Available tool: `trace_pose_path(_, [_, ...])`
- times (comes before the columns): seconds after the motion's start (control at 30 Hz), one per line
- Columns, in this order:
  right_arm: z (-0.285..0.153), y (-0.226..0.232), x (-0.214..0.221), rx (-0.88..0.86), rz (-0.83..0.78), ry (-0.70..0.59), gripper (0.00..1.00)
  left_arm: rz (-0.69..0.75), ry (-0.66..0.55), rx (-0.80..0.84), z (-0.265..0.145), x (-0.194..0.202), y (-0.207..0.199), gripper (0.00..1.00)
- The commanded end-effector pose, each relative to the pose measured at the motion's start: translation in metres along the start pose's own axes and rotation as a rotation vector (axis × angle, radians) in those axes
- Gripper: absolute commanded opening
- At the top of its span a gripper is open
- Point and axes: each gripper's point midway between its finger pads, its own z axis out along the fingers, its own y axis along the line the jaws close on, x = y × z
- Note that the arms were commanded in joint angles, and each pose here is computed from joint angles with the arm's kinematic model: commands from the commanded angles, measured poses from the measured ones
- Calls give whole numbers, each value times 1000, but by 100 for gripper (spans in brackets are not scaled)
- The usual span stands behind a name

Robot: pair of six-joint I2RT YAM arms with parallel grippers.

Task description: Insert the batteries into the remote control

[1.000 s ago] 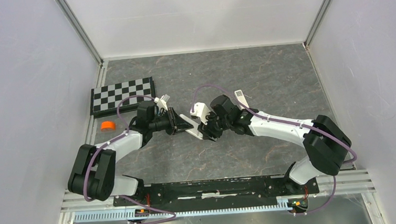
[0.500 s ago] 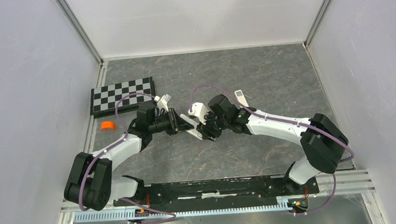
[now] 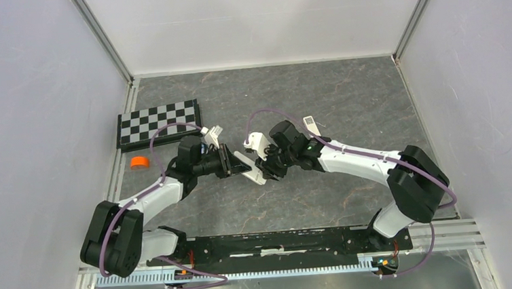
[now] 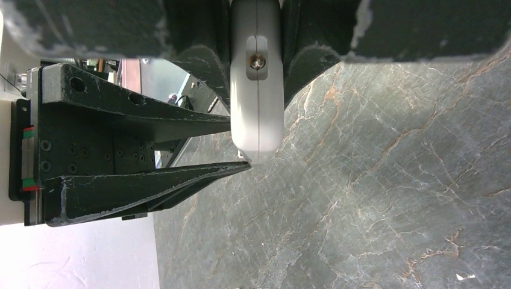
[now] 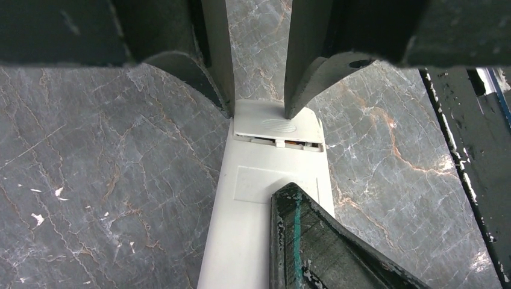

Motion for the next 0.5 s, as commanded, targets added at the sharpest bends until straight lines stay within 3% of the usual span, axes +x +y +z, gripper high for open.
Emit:
trace_pose_path(0.0, [4, 11, -30, -71, -28, -88, 40, 61, -67, 117, -2, -18, -34, 2])
trace_pose_path(0.3, [13, -14, -8, 76, 107, -12, 41, 53, -82, 195, -7, -21, -53, 2])
trace_pose_path(0.47, [12, -19, -9, 112, 217, -43, 46, 54, -95, 238, -13, -26, -68, 2])
